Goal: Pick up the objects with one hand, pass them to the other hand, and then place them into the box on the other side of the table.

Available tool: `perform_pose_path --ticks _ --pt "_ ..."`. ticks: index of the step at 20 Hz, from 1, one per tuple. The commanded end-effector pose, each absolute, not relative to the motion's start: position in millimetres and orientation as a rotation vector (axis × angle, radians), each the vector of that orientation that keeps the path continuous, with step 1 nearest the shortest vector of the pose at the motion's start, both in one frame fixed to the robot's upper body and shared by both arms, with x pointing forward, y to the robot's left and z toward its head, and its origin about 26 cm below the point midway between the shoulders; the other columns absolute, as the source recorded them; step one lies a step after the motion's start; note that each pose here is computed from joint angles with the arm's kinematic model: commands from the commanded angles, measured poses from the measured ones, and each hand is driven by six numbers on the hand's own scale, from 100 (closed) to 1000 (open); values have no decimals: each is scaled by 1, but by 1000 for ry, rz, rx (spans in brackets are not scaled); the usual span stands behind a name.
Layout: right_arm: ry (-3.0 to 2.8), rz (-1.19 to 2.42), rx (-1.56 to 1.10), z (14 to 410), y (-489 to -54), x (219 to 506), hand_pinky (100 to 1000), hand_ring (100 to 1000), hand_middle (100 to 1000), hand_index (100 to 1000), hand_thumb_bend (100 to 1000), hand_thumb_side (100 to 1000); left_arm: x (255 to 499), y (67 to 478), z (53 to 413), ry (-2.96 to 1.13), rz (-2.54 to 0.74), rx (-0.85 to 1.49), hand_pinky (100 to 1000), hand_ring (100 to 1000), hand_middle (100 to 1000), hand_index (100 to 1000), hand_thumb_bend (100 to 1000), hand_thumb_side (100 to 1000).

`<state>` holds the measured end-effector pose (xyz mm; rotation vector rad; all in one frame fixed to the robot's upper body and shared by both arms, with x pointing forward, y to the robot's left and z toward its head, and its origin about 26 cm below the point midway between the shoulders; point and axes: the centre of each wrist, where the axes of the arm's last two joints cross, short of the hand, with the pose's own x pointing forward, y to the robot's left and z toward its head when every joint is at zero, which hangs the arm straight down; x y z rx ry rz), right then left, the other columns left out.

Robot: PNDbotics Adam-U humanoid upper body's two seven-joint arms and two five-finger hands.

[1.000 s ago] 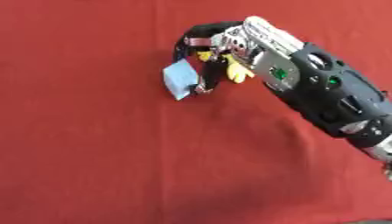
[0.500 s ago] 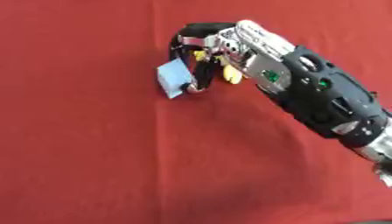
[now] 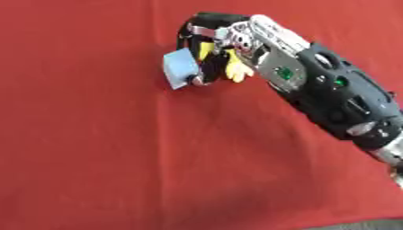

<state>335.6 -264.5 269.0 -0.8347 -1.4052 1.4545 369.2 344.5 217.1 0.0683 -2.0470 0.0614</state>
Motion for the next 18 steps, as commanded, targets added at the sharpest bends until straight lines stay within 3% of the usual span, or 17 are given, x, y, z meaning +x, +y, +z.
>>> perform_pose_path --ticks 1,5,10,18 --pt "-1486 1403 -865 286 -265 324 864 638 404 339 374 100 366 356 232 -2083 52 119 1000 666 726 674 100 677" --pt "-1559 1309 -861 295 -264 314 788 610 395 318 366 100 365 358 234 -2089 46 136 1000 666 726 674 100 662" --pt "-1638 1157 -839 301 -261 305 596 566 385 293 313 100 365 361 236 -2097 36 160 1000 668 726 675 100 644" --pt "-1763 808 -798 277 -243 306 486 524 370 274 234 100 366 356 241 -2113 0 162 1000 668 727 675 100 631"
